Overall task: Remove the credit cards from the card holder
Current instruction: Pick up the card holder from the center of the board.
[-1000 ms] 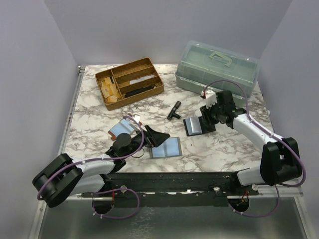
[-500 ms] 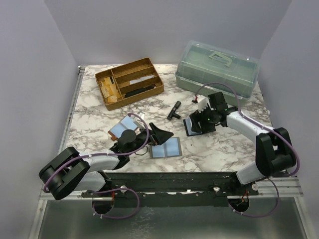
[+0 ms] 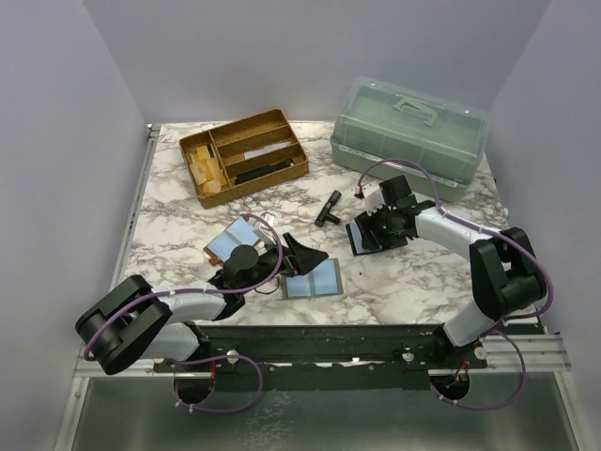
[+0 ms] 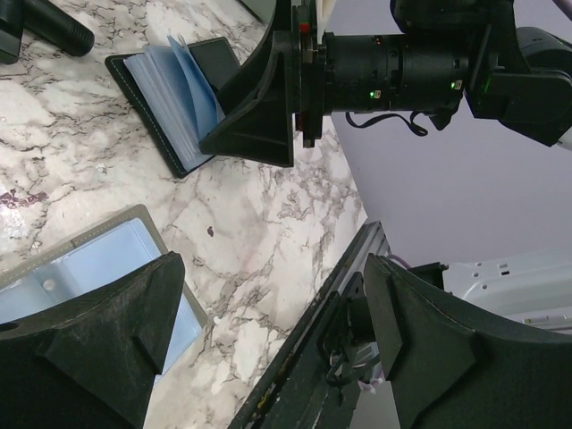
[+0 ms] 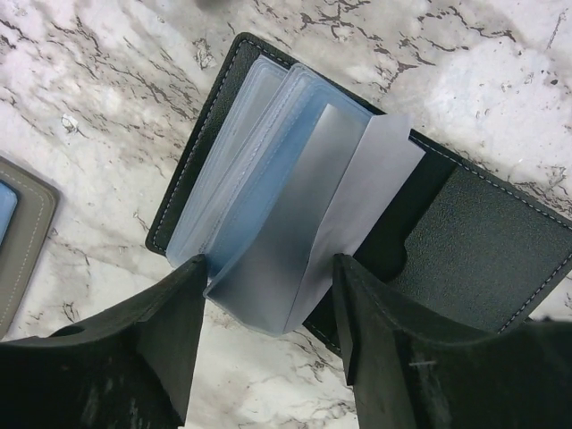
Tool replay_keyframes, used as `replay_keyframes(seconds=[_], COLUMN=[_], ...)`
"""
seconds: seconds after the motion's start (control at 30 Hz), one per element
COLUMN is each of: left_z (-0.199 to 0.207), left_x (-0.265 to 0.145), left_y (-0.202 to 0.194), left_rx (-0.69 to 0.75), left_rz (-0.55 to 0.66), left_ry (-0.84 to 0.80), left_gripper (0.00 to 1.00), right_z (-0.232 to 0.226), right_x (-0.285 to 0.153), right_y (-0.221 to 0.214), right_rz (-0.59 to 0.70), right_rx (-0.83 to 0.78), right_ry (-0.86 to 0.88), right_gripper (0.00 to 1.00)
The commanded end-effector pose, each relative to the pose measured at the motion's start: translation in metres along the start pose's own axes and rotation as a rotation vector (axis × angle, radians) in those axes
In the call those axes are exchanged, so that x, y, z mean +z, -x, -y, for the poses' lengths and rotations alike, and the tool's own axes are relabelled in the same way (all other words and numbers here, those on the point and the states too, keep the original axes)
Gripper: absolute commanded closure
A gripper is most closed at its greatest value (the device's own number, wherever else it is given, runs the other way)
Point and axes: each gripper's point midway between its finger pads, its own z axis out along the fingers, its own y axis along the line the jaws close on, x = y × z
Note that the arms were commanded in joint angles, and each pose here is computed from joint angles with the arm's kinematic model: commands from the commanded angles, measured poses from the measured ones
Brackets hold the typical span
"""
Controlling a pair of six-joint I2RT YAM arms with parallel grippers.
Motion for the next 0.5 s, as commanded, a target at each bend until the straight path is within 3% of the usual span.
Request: replay_keyframes(seconds=[0.0, 0.13, 0.33, 0.47], left_z=[0.009, 0.010, 0.010, 0.011], left_x=[0.002, 0.002, 0.003, 0.006], left_y=[0.001, 0.001, 0.001, 0.000], left_rx=[0.012, 0.010, 0.007, 0.009], left_rz=[-0.002, -0.001, -0.002, -0.008], left_ry=[-0.041, -0.043, -0.045, -0.049], left_gripper=[0.12, 0.12, 0.12, 0.12], right_z=[0.008, -0.003, 0.017, 0.027], right_x=[0.000, -0.006, -0.015, -0.023], right_y=[0.001, 0.007, 0.006, 0.004], right_rz=[-0.007, 0.025, 0.046, 0.060], right_rx=[-0.001, 0.015, 0.049, 0.067], right_ry=[-0.044, 0.023, -0.035, -0.066], right_gripper=[0.42, 0.40, 0.67, 0.67])
